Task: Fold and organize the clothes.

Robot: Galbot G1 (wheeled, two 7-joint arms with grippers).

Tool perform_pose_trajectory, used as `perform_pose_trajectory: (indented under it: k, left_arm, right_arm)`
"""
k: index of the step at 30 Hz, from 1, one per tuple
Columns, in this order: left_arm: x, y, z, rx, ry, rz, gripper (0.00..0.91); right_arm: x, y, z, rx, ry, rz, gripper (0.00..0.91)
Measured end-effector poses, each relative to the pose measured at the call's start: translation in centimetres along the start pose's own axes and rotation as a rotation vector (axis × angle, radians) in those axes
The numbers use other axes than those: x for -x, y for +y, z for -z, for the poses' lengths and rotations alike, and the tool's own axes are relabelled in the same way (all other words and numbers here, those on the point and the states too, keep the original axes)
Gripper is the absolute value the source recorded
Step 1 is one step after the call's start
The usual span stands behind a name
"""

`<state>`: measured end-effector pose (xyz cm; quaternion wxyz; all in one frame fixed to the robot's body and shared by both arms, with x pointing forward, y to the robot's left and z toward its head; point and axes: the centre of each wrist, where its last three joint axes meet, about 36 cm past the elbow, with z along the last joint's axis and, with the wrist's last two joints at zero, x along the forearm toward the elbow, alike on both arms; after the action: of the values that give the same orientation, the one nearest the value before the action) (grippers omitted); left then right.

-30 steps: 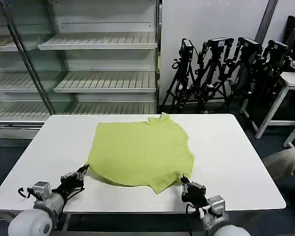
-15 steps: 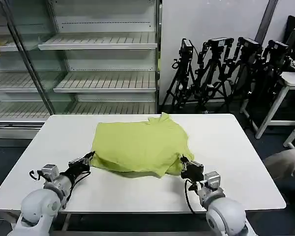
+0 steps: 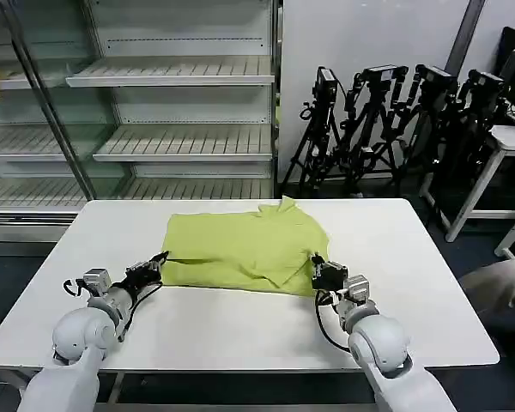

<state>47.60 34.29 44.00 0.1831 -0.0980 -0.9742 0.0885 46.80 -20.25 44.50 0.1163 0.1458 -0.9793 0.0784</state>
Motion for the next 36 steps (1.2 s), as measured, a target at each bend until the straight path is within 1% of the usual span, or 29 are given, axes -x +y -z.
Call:
perform_pose_trajectory:
  k: [3,7,14,15,16,17,18,19,20,21,29,36]
  left_arm:
    - [0.4,0.1,-0.3,0.003,0.008,-0.001,0.010]
    - [0.8,0.3,-0.5,0.002,0.015,0.002,0.020]
    - [1.4,0.9,-0.3,0.015,0.023,0.011,0.030]
    - [1.5,0.9,-0.3,0.019,0.025,0.013,0.272]
    - [1.6,1.0,-0.3,0.022,0.028,0.016,0.292]
    - [1.6,1.1,-0.3,0.022,0.029,0.017,0.292]
    - [1.7,1.1,-0.3,0.022,0.030,0.017,0.393]
    - [1.7,1.2,-0.3,0.024,0.030,0.019,0.907]
    - [1.8,1.1,-0.3,0.026,0.030,0.021,0.907]
    - [1.9,1.1,-0.3,0.030,0.031,0.023,0.907]
    - [1.7,1.2,-0.3,0.060,0.025,0.042,0.907]
    - [0.5,0.7,-0.3,0.094,0.040,0.051,0.907]
  right_arm:
    - [0.5,-0.2,-0.2,-0.006,0.002,-0.005,0.000]
    - [1.1,-0.6,-0.4,-0.009,0.001,-0.010,0.000]
    - [1.9,-0.5,-1.0,-0.023,0.007,-0.009,0.000]
    - [2.0,-0.5,-1.1,-0.024,0.009,-0.010,0.000]
    - [2.1,-0.5,-1.2,-0.025,0.012,-0.012,0.000]
    - [2.2,-0.5,-1.3,-0.026,0.014,-0.015,0.000]
    - [2.3,-0.6,-1.3,-0.028,0.015,-0.018,0.000]
    - [2.4,-0.7,-1.3,-0.030,0.015,-0.022,0.000]
    - [2.4,-0.7,-1.3,-0.032,0.016,-0.026,0.312]
    - [2.5,-0.8,-1.2,-0.032,0.017,-0.027,0.907]
    - [2.6,-1.8,-1.2,-0.032,0.032,-0.056,0.907]
    - [0.8,-2.0,-1.9,-0.031,0.061,-0.060,0.907]
